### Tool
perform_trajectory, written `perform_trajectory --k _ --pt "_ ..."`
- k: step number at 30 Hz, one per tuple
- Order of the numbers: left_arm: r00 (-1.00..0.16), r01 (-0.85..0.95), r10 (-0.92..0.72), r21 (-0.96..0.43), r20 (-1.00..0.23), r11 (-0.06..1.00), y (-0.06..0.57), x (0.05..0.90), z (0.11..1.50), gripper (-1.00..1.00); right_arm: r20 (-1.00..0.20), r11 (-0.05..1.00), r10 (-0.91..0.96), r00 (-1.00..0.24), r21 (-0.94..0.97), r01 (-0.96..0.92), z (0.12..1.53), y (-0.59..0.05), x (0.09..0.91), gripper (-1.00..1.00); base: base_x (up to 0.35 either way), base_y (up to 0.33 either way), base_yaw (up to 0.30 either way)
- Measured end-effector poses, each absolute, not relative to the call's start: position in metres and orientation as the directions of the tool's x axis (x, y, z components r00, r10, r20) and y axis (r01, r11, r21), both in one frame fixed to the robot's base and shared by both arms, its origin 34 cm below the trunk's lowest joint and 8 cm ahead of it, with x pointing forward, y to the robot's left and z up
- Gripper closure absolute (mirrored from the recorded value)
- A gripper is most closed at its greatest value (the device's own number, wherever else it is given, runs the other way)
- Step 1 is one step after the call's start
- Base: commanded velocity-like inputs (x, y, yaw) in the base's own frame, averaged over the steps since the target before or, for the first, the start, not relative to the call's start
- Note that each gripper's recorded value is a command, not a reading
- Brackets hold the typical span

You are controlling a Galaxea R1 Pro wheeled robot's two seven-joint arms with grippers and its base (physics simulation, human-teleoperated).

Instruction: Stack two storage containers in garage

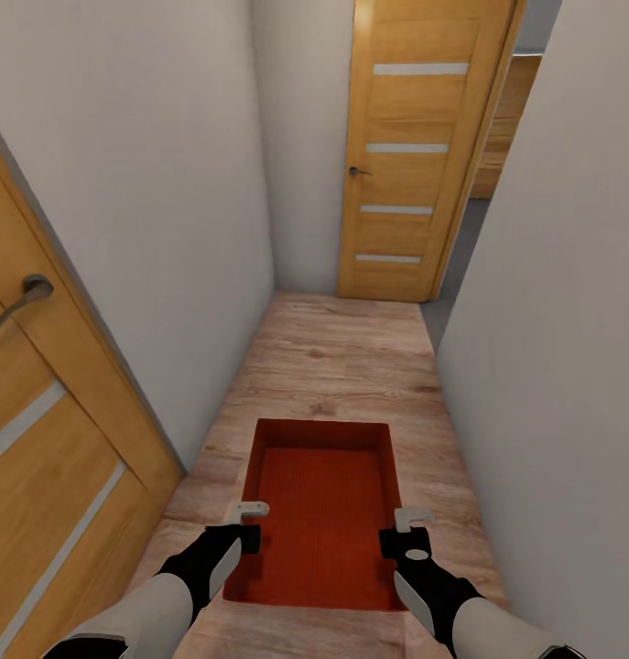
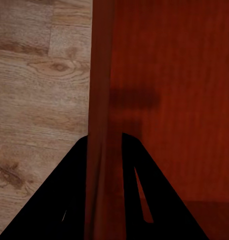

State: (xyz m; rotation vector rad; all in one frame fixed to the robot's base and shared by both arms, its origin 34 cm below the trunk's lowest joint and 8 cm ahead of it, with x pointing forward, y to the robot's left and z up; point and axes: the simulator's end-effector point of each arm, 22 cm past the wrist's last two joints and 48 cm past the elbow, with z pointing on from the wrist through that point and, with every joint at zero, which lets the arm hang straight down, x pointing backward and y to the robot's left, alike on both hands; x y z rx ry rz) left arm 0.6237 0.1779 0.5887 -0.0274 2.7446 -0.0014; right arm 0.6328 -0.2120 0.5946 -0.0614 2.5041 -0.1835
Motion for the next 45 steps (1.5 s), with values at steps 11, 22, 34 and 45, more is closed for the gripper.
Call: perform_trajectory --k 11,22,34,45 --pt "-0.922 -0.019 -0.019 -0.005 -0.387 1.000 0.1782 0.6239 0.5888 1.00 -0.584 0.989 -0.088 -0.807 -0.147 -0.001 0.5947 -0.2116 0.6328 1.00 0.323 0.000 0.000" --pt "-0.922 -0.018 -0.019 -0.005 -0.386 1.000 0.1782 0.6237 0.5886 1.00 -0.584 0.989 -0.087 -0.807 -0.147 -0.001 0.5944 -0.2117 0.6324 1.00 0.323 0.000 -0.147" --pt "-0.922 -0.019 -0.019 -0.005 -0.387 1.000 0.1779 0.6238 0.5887 1.00 -0.584 0.989 -0.087 -0.807 -0.146 -0.001 0.5946 -0.2119 0.6328 1.00 0.323 0.000 -0.009" --pt "-0.922 -0.019 -0.019 -0.005 -0.387 1.000 0.1780 0.6238 0.5887 1.00 -0.584 0.989 -0.087 -0.807 -0.146 -0.001 0.5947 -0.2118 0.6328 1.00 0.323 0.000 0.000"
